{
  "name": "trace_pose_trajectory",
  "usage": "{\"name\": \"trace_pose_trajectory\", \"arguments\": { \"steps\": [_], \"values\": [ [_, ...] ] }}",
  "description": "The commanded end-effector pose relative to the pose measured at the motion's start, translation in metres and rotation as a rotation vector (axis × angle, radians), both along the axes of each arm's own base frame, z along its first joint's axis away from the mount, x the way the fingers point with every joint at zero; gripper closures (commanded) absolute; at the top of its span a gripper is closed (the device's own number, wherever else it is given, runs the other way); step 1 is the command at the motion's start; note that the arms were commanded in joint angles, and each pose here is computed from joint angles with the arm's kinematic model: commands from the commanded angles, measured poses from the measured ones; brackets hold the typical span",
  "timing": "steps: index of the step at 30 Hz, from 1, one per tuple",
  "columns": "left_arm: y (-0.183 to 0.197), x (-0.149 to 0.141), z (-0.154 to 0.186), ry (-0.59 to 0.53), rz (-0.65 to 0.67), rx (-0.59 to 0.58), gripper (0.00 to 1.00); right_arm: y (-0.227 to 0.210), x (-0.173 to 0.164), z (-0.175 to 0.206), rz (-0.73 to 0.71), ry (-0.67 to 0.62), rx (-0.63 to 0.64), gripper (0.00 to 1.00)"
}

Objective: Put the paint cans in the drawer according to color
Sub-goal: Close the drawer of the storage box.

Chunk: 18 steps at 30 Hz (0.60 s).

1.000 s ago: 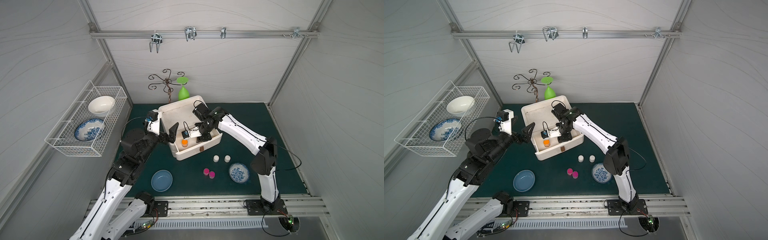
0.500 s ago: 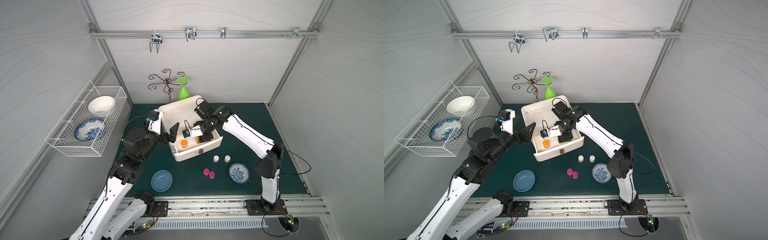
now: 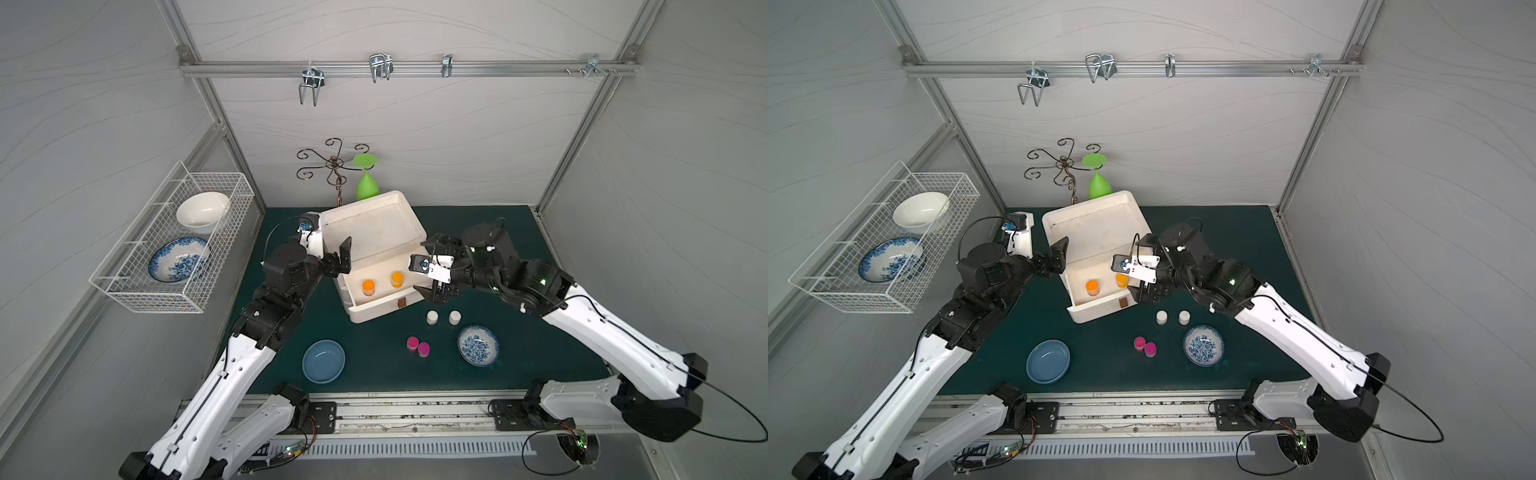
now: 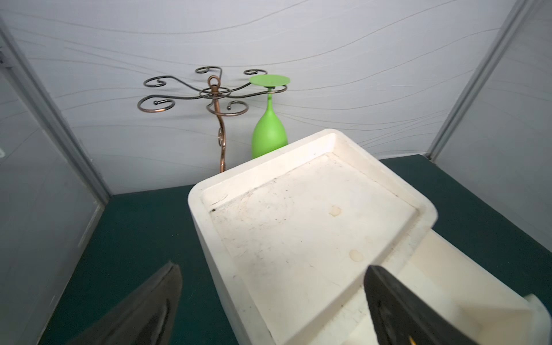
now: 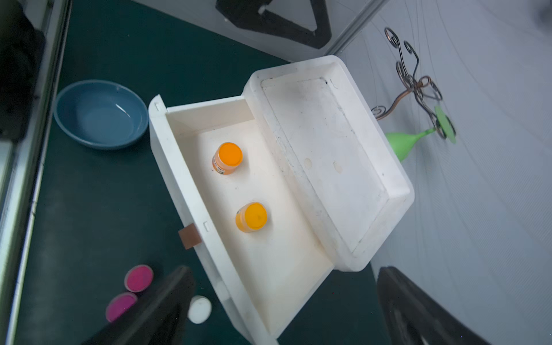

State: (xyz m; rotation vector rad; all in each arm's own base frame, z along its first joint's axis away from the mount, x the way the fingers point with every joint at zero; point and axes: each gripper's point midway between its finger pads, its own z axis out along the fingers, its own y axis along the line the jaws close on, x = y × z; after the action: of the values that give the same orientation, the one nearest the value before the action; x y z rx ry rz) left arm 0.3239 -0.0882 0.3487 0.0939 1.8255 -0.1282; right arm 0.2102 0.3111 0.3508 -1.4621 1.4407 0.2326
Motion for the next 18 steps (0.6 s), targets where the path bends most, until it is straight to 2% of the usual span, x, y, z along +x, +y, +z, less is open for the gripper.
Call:
{"name": "trace_pose_trajectory", "arguments": {
  "steps": [1, 4, 7, 13, 18],
  "values": [
    [0.026, 0.016, 0.0, 0.065, 0.177, -0.015, 0.02, -0.015, 0.018, 0.015, -0.335, 0.178, 0.323, 0.01],
    [0.026, 0.029, -0.018, 0.159, 0.18, -0.035, 0.1, -0.036, 0.016, -0.012, -0.529, 0.286, 0.401, 0.01],
    [0.028, 0.037, -0.029, 0.212, 0.188, -0.067, 0.11, -0.049, 0.006, -0.03, -0.644, 0.309, 0.456, 0.01],
    [0.039, 0.053, -0.047, 0.283, 0.225, -0.135, 0.23, -0.04, -0.022, -0.062, -0.66, 0.384, 0.46, 0.01],
    [0.035, 0.067, -0.059, 0.309, 0.192, -0.174, 0.4, -0.011, -0.034, -0.084, -0.609, 0.422, 0.407, 0.01]
  ]
}}
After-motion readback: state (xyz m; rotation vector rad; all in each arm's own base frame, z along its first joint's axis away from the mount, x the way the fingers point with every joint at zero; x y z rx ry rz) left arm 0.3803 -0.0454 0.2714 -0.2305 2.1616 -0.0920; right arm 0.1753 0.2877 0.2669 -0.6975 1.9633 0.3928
